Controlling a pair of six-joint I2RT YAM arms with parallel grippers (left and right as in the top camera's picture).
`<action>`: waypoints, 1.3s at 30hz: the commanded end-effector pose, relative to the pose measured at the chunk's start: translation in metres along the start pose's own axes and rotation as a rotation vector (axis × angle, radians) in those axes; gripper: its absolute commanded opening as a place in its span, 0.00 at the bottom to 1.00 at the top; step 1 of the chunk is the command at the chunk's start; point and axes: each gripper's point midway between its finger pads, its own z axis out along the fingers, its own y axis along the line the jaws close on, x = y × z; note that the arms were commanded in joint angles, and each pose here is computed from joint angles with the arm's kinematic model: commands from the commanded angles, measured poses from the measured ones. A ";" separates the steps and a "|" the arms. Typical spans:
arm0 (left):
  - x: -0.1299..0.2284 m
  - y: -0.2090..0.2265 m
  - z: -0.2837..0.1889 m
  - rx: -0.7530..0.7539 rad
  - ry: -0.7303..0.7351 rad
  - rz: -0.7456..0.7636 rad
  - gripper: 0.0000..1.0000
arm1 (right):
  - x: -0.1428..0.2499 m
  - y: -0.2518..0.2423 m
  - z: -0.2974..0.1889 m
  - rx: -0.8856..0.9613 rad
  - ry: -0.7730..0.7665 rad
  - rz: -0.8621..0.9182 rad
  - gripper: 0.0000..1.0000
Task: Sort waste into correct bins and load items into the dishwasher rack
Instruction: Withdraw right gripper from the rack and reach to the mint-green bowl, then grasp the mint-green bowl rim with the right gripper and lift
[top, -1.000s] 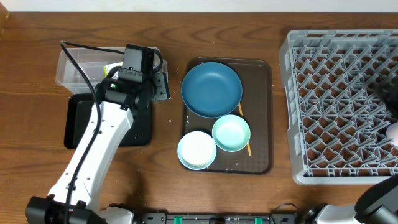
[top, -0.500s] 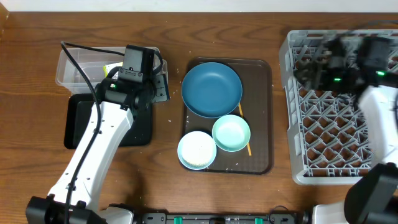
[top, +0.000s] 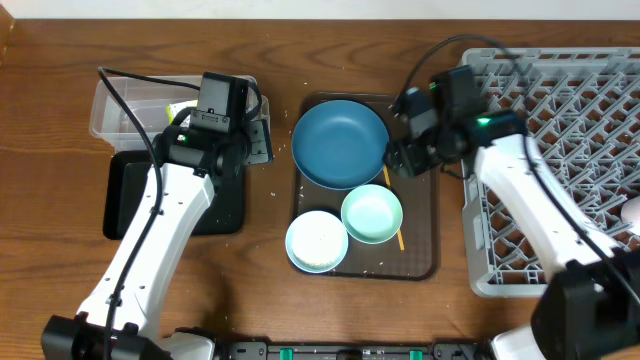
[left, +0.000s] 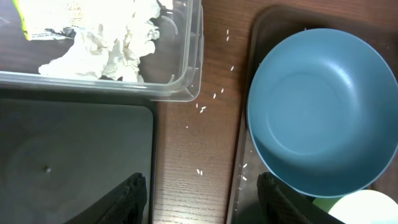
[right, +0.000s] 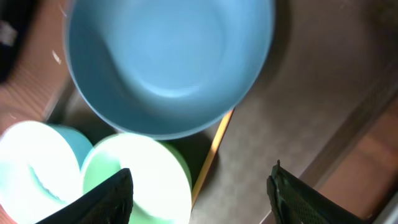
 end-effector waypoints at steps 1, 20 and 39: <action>-0.003 0.001 -0.002 -0.007 -0.009 0.006 0.60 | 0.013 -0.002 0.018 0.054 0.090 -0.031 0.67; -0.003 0.002 -0.002 -0.014 -0.010 0.006 0.61 | 0.062 0.007 0.065 0.039 0.338 -0.013 0.27; -0.003 0.002 -0.002 -0.013 -0.009 0.006 0.61 | 0.066 0.006 0.067 0.037 0.357 -0.008 0.01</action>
